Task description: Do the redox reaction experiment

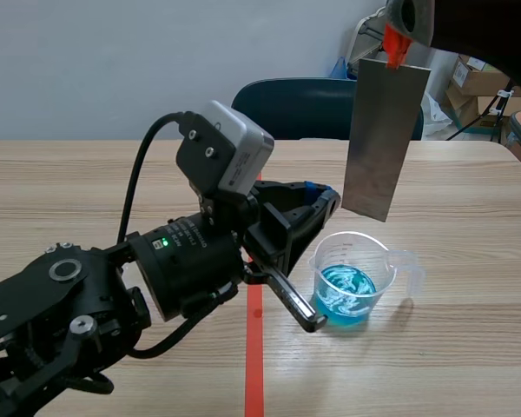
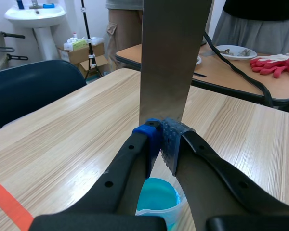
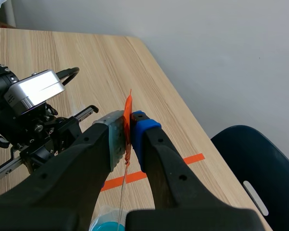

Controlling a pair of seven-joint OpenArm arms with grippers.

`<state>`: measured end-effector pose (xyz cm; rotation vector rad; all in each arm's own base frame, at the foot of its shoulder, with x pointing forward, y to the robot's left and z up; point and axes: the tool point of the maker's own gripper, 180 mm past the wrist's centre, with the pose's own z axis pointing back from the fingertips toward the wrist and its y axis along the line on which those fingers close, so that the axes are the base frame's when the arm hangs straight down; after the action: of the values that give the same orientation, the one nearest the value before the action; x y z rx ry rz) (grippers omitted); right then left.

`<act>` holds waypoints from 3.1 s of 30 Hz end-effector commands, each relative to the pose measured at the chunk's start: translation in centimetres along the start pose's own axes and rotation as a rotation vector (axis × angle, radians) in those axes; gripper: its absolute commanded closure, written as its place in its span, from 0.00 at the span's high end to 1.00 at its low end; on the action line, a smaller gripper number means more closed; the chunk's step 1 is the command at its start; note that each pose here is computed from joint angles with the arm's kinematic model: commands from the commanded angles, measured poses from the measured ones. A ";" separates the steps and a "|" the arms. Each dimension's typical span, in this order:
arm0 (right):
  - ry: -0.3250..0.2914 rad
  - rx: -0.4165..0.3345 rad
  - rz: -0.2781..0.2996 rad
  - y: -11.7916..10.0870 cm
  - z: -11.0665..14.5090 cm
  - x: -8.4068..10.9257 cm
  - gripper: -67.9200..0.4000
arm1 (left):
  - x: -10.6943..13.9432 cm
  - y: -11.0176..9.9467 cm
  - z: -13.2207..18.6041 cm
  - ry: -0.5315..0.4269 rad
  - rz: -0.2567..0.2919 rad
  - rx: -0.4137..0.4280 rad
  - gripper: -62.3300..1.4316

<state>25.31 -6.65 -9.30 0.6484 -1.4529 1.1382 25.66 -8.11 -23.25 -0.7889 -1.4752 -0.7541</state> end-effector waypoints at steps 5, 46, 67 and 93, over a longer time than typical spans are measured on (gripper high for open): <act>-0.029 0.006 0.016 -0.1 0.1 1.1 0.02 | 0.9 -0.2 -0.3 -0.032 0.006 -0.006 0.05; -0.029 0.006 0.016 -0.1 0.1 1.1 0.02 | 1.6 -0.7 9.9 -0.002 -0.035 0.020 0.40; -0.029 0.006 0.016 -0.1 0.1 1.1 0.02 | 3.3 -2.9 18.5 -0.088 0.015 0.075 1.00; -0.029 0.006 0.016 -0.1 0.1 1.1 0.02 | 4.9 -5.2 21.9 -0.133 0.035 0.051 1.00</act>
<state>25.31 -6.65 -9.30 0.6484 -1.4529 1.1382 9.05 7.67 -20.33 -0.8181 -1.5594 -0.6694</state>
